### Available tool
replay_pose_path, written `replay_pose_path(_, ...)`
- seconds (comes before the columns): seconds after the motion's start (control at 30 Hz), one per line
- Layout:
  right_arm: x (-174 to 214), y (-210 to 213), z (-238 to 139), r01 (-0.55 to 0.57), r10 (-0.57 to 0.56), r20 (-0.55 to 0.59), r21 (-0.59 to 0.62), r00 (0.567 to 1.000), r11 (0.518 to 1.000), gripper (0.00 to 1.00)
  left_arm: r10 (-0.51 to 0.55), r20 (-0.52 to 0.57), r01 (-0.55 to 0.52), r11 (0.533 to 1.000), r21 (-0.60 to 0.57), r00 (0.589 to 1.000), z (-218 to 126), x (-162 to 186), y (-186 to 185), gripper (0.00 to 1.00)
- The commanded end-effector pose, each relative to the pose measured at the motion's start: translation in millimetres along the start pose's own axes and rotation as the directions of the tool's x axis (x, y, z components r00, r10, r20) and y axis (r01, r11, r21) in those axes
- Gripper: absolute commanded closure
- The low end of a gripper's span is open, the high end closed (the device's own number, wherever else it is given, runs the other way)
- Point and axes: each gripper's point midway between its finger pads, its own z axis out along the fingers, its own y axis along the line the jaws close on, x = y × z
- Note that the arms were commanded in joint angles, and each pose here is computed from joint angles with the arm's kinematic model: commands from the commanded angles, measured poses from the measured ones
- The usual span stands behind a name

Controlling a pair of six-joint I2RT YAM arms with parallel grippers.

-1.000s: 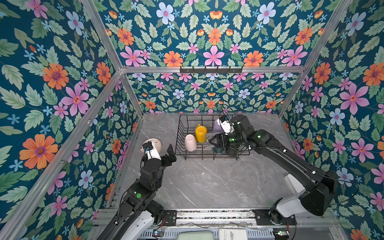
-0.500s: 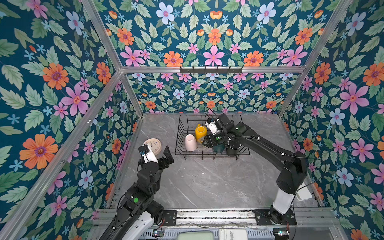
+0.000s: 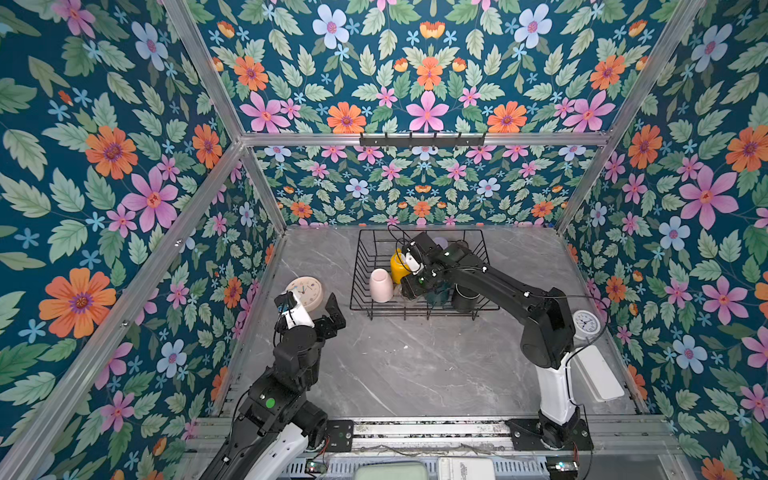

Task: Load the cups into the dish rack
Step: 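Lower the clear cup mouth-down into the rack beside the pink mug with the right gripper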

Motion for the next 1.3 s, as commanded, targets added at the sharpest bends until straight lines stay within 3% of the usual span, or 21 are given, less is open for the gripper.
replay_pose_path(0.0, -1.4, -9.8, 6.7, 0.024, -0.023, -0.02, 0.061, 1.0, 0.998, 0.77, -0.003, 0.002, 0.003, 1.0, -0.009, 1.0, -0.1, -0.1, 1.9, 0.01)
replay_pose_path(0.1, -2.8, -15.6, 16.7, 0.035, -0.03, -0.044, 0.099, 0.999, 0.995, 0.69, -0.002, 0.003, 0.002, 1.0, -0.013, 1.0, -0.1, 0.0, 2.5, 0.01)
replay_pose_path(0.4, -6.1, -16.8, 31.8, 0.043, -0.037, -0.057, 0.109, 0.998, 0.993, 0.31, 0.001, 0.008, -0.001, 1.0, -0.021, 1.0, -1.5, -1.1, 5.0, 0.01)
replay_pose_path(0.57, -9.2, -16.6, 32.0, 0.046, -0.041, -0.048, 0.108, 0.998, 0.993, 0.18, 0.005, 0.007, -0.004, 1.0, -0.027, 1.0, -0.9, -0.4, 5.8, 0.01)
replay_pose_path(0.87, -19.6, -11.0, 17.8, 0.04, -0.039, -0.008, 0.087, 0.999, 0.995, 0.15, 0.003, 0.014, -0.003, 0.999, -0.034, 1.0, -1.8, -1.8, 7.6, 0.01)
replay_pose_path(1.07, -44.7, 12.6, -42.6, 0.04, -0.033, 0.169, -0.037, 0.985, 0.999, 0.15, 0.004, 0.022, -0.003, 0.999, -0.039, 1.0, -1.0, -2.6, 8.0, 0.01)
replay_pose_path(1.27, -45.3, 12.8, -105.2, 0.05, 0.005, 0.365, -0.14, 0.931, 0.989, 0.08, 0.015, 0.049, -0.013, 0.999, -0.034, 0.999, 2.0, -9.6, 3.4, 0.01)
